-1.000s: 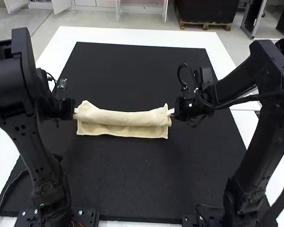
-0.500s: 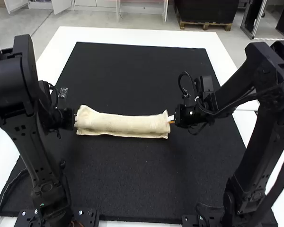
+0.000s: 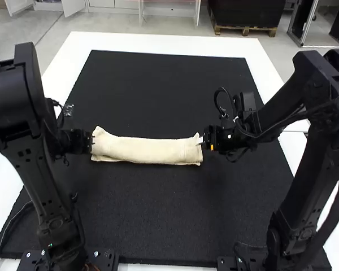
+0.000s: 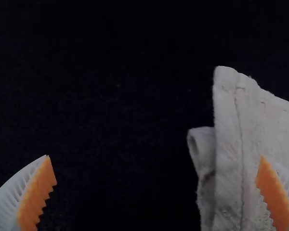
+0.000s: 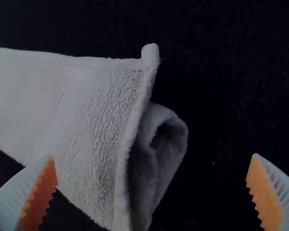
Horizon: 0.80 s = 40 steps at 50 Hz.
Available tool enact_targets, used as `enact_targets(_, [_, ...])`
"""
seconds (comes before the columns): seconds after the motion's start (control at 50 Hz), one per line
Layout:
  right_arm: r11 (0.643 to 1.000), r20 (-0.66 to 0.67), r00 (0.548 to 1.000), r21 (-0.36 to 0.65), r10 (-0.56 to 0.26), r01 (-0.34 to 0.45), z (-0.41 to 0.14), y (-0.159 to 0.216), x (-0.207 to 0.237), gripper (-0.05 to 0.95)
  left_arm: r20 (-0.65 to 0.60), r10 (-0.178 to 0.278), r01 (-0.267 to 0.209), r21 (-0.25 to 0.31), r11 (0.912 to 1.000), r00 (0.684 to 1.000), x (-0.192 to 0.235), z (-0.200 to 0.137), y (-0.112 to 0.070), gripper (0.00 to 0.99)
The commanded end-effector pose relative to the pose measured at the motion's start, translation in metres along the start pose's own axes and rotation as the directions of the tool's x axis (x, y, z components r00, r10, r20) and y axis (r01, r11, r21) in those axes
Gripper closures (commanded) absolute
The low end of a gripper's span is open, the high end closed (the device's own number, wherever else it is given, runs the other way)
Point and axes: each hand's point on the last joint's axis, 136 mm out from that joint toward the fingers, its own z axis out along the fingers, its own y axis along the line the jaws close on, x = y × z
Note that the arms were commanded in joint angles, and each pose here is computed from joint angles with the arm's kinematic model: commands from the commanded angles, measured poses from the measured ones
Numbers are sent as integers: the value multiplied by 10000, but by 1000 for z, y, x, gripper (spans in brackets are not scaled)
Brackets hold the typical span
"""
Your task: Fold the towel.
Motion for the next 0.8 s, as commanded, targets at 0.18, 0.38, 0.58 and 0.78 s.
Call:
enact_targets(0.18, [9982,-328,9983,-372,-484,471,10,23,9,0,835,-1034,1063,-307,9939,9911,-32,-11,34,26])
enact_targets(0.38, [9982,-390,9979,-335,-516,503,16,22,9,0,848,-1017,1045,-284,9941,9912,-44,-14,36,26])
enact_targets(0.58, [9982,-443,9976,-290,-530,517,23,17,12,2,1347,-1068,1123,-341,9931,9851,-69,-26,36,26])
enact_targets(0.78, [9980,-485,9972,-321,-568,553,32,15,11,3,1630,-1019,1077,-269,9938,9813,-82,-33,29,26])
